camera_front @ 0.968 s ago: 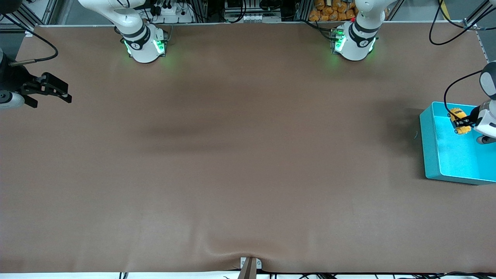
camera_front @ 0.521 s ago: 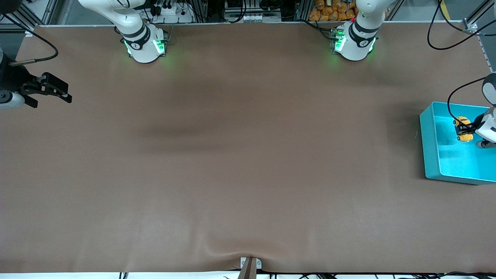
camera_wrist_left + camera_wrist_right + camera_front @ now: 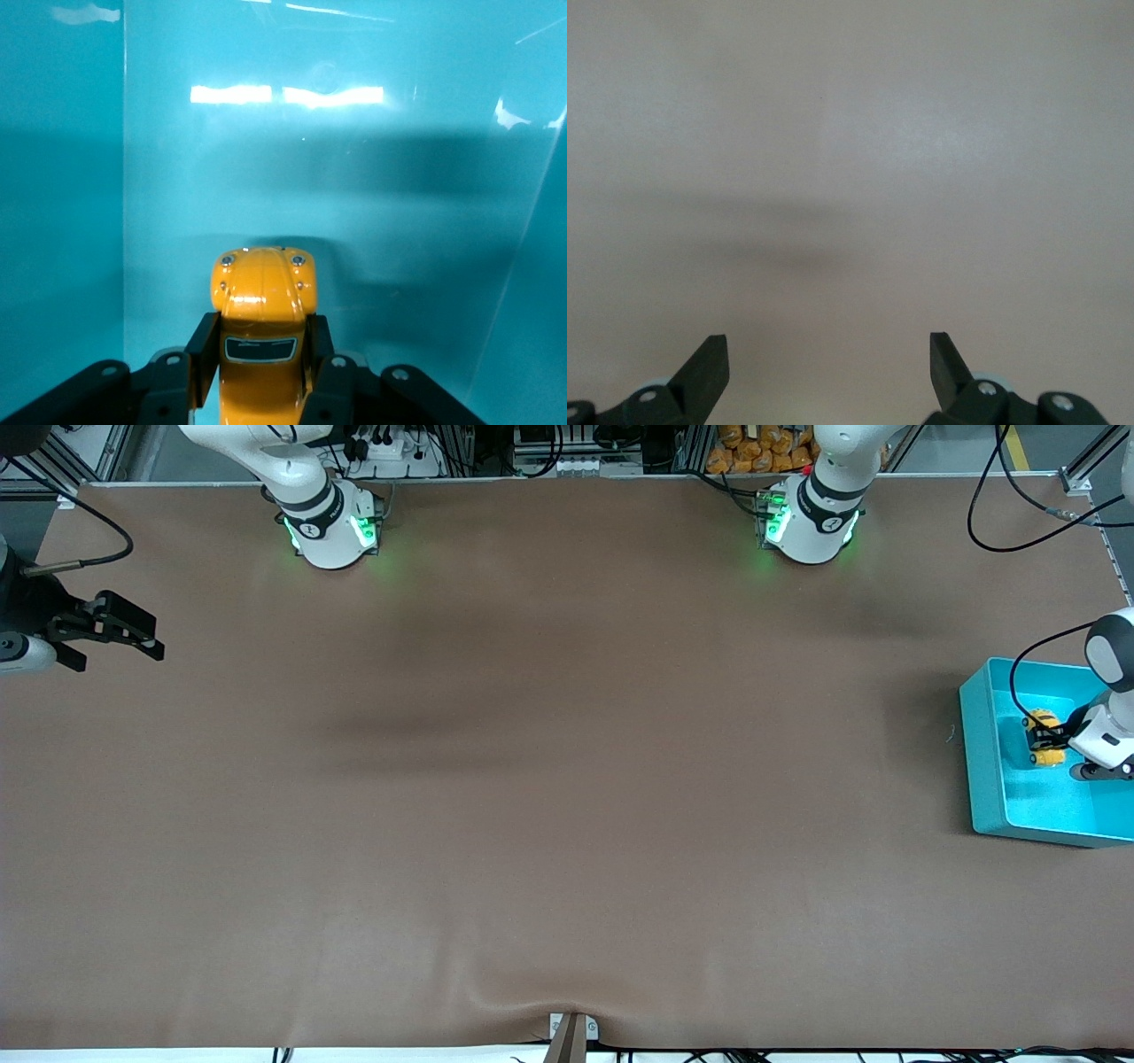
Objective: Wind and store yellow beetle car
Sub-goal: 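Carry the car over the cyan box with the left gripper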
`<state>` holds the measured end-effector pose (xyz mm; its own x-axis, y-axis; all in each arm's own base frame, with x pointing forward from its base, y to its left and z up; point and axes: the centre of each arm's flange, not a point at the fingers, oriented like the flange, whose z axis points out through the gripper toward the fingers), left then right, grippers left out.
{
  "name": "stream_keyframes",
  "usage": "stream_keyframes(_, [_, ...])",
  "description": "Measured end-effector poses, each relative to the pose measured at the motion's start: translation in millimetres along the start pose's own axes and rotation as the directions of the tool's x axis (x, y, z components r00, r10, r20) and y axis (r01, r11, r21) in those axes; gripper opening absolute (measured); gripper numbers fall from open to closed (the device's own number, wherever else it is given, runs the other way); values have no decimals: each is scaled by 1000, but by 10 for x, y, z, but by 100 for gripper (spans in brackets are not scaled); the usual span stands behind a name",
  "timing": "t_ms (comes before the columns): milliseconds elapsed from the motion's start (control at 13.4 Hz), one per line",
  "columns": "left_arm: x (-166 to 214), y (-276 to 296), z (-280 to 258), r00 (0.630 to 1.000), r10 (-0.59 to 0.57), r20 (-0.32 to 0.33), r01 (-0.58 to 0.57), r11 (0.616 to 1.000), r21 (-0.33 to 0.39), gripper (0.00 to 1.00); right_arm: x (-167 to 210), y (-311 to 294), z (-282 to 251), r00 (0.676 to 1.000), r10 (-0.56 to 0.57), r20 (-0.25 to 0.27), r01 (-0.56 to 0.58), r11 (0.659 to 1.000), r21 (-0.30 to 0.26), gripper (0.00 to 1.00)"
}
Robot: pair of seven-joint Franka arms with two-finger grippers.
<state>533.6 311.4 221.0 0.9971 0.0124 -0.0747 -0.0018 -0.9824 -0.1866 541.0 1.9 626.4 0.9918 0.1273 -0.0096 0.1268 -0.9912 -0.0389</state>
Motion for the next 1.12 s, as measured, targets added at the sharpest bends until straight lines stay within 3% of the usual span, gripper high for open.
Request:
stream_keyframes(894, [-5, 30, 222, 997, 80, 0, -80, 997, -15, 45, -3, 19, -4, 1000, 3, -1, -3, 1000, 0, 100])
stream_keyframes(1043, [-5, 23, 235, 997, 78, -2, -78, 997, -15, 48, -14, 38, -35, 1000, 7, -9, -7, 1000, 0, 100])
stream_keyframes(1117, [-3, 21, 233, 997, 78, -3, -78, 997, -15, 56, -30, 70, -70, 1000, 13, -16, -13, 1000, -1, 100])
